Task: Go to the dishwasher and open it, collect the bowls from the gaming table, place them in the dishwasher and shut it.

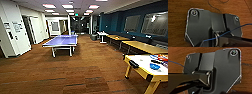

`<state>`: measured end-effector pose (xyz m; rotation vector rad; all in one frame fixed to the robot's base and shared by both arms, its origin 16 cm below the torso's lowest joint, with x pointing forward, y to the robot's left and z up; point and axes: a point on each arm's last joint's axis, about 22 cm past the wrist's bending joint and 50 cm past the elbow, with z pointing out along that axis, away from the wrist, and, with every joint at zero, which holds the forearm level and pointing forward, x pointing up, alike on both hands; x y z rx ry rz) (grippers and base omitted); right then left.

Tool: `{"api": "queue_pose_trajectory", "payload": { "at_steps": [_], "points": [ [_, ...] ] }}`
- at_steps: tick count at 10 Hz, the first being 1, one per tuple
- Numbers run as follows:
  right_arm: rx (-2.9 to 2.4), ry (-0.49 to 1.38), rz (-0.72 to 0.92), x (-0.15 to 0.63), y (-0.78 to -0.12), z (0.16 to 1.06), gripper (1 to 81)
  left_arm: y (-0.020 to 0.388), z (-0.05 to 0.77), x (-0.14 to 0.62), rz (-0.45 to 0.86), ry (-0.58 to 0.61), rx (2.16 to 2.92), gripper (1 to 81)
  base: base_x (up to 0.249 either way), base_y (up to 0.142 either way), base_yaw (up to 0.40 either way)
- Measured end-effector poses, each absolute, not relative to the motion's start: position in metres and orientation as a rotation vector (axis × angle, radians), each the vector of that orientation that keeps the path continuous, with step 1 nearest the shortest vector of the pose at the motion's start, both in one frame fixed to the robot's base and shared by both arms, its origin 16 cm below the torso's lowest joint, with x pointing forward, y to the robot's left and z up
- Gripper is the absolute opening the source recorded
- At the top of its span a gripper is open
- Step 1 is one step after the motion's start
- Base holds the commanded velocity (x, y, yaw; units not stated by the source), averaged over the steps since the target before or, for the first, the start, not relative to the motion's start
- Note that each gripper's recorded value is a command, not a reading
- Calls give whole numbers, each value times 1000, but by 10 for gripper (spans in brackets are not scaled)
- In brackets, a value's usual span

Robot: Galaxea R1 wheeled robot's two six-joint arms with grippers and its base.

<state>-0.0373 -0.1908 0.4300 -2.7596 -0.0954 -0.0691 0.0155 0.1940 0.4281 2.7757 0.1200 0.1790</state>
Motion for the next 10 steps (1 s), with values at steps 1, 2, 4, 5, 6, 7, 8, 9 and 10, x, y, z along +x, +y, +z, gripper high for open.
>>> {"api": "queue_pose_trajectory", "payload": {
  "at_steps": [1, 2, 4, 5, 6, 7, 8, 9, 10],
  "points": [
    [-2759, -95, -70, -37, -191, 430, 811, 196, 428, 15, 179, 119, 2778, 811, 239, 0, 0],
    [-2764, -96, -69, -37, -194, 430, 811, 194, 428, 15, 180, 121, 2775, 811, 231, 0, 0],
    [-2761, -96, -69, -37, -192, 430, 811, 194, 428, 15, 178, 121, 2776, 811, 222, 0, 0],
    [-2763, -96, -69, -37, -193, 430, 811, 194, 428, 15, 179, 120, 2775, 811, 206, 0, 0],
    [-2761, -96, -68, -37, -191, 430, 811, 196, 428, 15, 179, 120, 2778, 811, 195, 0, 0],
    [-2763, -95, -69, -37, -193, 430, 811, 193, 428, 15, 177, 120, 2775, 811, 193, 0, 0],
    [-2762, -96, -69, -37, -192, 430, 811, 194, 428, 15, 177, 120, 2776, 811, 157, 0, 0],
    [-2761, -95, -67, -37, -191, 430, 811, 195, 428, 18, 182, 119, 2776, 811, 106, 0, 0],
    [-2761, -97, -79, -29, -192, 430, 811, 194, 429, 25, 192, 118, 2774, 811, 0, 0, 0]
  ]
}}
